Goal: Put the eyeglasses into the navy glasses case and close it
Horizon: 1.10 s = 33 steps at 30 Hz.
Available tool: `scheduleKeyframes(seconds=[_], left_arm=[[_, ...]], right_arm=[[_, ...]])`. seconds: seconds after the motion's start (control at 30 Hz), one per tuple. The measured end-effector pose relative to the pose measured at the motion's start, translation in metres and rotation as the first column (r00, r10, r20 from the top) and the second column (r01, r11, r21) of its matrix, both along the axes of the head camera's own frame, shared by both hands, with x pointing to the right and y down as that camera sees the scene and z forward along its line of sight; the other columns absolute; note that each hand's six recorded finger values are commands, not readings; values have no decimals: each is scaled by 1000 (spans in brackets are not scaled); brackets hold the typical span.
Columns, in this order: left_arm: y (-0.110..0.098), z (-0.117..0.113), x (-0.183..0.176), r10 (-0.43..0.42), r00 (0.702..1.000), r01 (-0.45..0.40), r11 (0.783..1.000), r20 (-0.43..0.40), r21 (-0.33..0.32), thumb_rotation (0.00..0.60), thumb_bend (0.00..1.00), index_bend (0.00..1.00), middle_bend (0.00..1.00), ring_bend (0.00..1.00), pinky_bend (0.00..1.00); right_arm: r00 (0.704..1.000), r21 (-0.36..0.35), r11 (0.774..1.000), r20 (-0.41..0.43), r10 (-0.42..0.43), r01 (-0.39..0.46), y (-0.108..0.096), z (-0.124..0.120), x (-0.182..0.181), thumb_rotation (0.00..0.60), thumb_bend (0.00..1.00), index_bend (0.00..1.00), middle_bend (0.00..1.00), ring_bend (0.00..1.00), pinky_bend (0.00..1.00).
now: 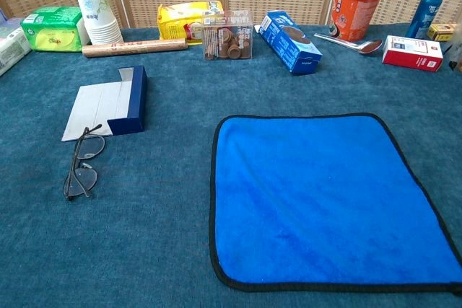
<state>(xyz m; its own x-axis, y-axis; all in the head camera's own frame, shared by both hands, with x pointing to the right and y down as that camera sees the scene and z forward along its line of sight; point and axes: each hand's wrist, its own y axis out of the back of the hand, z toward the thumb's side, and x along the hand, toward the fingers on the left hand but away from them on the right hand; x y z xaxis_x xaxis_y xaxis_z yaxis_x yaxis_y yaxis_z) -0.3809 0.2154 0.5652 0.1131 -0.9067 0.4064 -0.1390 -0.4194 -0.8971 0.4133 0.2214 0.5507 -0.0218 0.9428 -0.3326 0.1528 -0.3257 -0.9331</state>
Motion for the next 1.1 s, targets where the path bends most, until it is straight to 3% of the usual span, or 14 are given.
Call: scheduleKeyframes(seconds=[0.7,1.1], left_arm=[[-3,4,5,27,1000,-27,999,-6,-25,528,222,21,11,0,13],[-20,17,11,111,994,-111,989,2,-103,533,223,15,16,0,14]], right_arm=[[1000,10,1000,1,11,-11,2,-5,2,337,373,73,126,6,93],[1000,8,1000,-2,18,-18,3,-4,4,337,374,73,127,6,93]])
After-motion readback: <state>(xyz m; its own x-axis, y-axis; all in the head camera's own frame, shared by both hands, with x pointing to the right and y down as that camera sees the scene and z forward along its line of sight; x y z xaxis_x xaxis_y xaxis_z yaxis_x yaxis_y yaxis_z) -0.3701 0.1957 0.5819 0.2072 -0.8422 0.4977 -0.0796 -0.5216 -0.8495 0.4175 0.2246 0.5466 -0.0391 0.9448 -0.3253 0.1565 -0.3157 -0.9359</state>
